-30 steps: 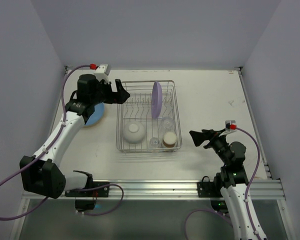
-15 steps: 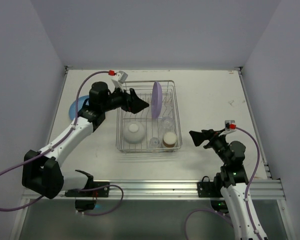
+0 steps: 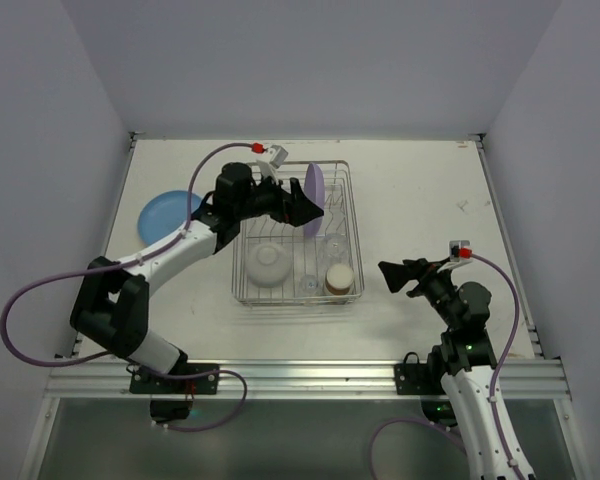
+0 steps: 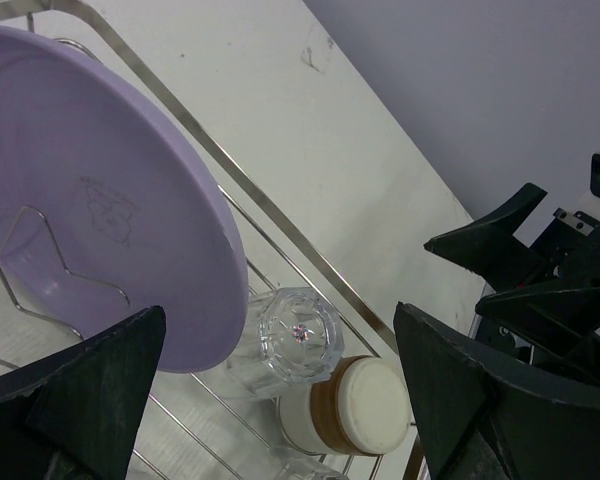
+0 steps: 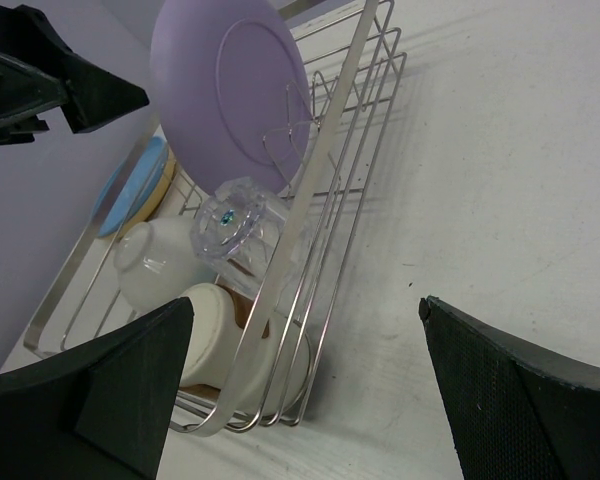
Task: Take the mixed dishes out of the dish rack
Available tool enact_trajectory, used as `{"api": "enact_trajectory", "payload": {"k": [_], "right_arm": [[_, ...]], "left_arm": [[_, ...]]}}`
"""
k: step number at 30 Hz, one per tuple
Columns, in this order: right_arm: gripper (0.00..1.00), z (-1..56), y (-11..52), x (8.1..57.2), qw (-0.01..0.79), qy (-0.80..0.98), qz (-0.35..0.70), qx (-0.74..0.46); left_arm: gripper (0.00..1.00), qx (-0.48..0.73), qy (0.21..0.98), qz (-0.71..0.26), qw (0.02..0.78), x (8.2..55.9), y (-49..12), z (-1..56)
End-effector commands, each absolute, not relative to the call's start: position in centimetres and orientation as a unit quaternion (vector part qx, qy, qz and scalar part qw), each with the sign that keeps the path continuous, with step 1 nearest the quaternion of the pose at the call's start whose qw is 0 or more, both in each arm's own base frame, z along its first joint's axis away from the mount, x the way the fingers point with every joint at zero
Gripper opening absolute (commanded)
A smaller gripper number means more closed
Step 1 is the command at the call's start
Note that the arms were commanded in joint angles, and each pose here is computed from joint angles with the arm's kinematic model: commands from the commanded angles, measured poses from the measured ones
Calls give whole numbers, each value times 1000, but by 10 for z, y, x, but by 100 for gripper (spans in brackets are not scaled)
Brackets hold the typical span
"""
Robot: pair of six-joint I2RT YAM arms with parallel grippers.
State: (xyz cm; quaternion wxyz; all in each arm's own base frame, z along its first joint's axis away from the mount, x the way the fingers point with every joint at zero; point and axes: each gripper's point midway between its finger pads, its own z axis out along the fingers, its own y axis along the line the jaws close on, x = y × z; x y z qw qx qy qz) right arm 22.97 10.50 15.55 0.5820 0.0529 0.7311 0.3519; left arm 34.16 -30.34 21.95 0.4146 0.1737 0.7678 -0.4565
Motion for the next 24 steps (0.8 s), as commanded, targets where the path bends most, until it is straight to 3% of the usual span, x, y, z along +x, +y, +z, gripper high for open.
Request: {"api": "enact_trajectory", "payload": {"k": [1, 17, 24], "right_arm": [[99, 167, 103, 233, 598, 719, 350, 55], [99, 169, 96, 233, 606, 716, 340, 73], [99, 167, 100, 234, 595, 723, 345, 66]], "left_arm": [[100, 187, 738, -462, 454, 353, -321, 247], [100, 190, 740, -457, 456, 369, -345, 237], [86, 177, 743, -456, 457, 373, -348, 235]]}}
